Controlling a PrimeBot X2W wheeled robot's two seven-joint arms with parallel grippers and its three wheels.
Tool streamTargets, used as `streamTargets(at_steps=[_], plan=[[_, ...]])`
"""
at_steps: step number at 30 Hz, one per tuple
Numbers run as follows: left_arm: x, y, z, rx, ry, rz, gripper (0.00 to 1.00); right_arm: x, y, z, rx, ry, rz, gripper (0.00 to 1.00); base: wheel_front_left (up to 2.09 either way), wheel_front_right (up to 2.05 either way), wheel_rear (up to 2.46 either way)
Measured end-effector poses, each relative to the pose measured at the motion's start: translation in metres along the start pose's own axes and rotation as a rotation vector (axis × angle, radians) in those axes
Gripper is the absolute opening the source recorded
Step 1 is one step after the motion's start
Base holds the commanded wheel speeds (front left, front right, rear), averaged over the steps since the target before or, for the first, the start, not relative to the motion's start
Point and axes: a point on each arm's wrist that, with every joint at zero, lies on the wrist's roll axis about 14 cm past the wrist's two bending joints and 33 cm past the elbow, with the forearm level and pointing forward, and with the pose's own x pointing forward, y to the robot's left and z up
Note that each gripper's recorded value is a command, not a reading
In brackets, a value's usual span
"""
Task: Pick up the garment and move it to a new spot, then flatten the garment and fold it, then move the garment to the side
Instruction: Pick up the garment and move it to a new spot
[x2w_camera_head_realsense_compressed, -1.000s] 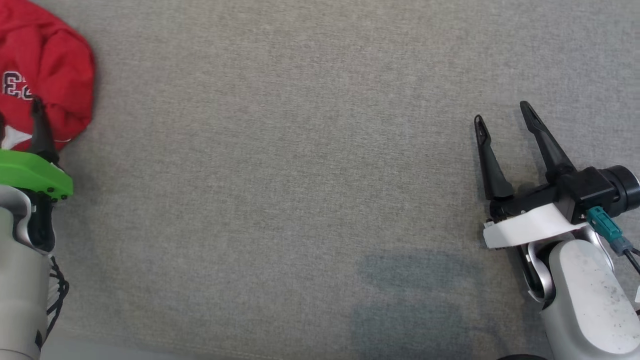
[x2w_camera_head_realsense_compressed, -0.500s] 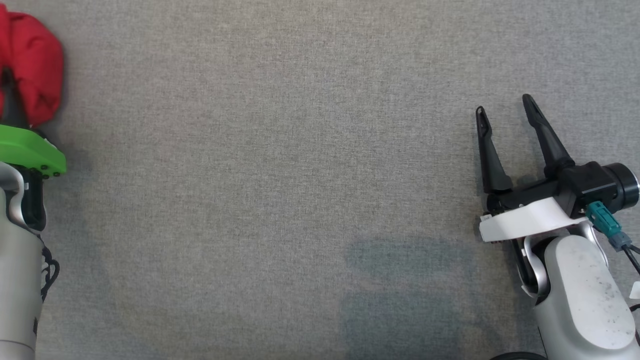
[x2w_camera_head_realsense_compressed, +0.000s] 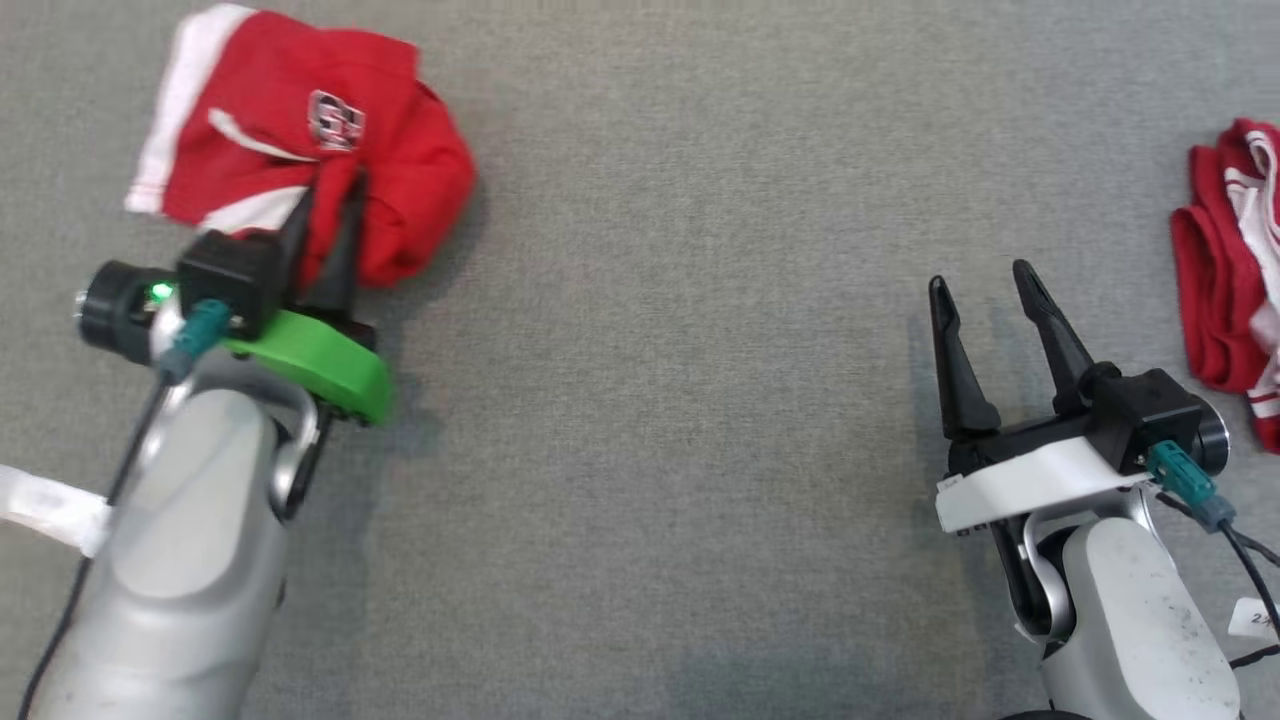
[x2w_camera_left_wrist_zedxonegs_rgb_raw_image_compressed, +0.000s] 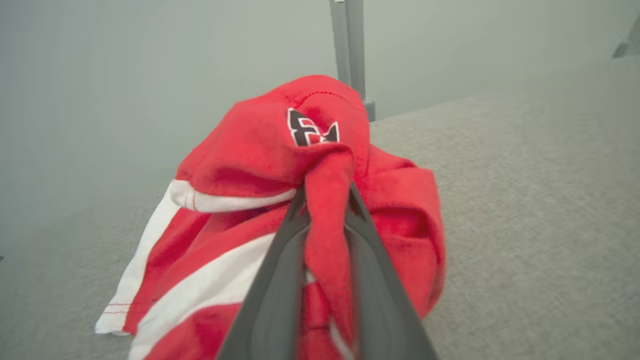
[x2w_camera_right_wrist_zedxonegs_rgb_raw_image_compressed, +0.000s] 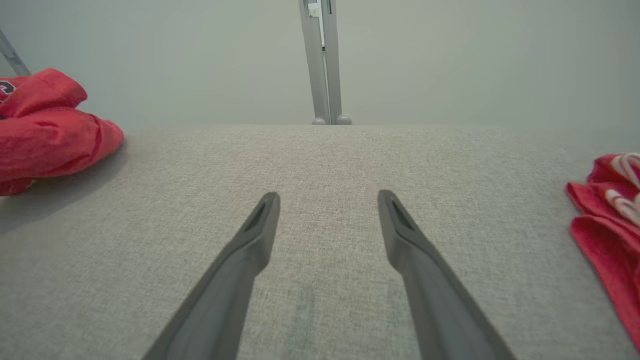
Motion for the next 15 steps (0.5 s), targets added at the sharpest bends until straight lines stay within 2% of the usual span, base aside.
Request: streamTargets(at_steps=[2,12,15], plan=[[0.004,-0.038,0.005,0.012,-0.017,-0.105,0.00,-0.009,-0.007,0.006,-0.003,-0.007,-0.025,1.00,0.00,0.00,0.00],[0.001,-0.182,0.007,0.106,-0.035,-0.538,0.00,-0.064,-0.057,0.032,-0.009,-0.040,-0.199,1.00,0.00,0.00,0.00],[-0.007,-0.215,0.009,0.127,-0.047,-0.642,0.00,-0.080,-0.070,0.039,-0.013,-0.050,-0.249,1.00,0.00,0.00,0.00]])
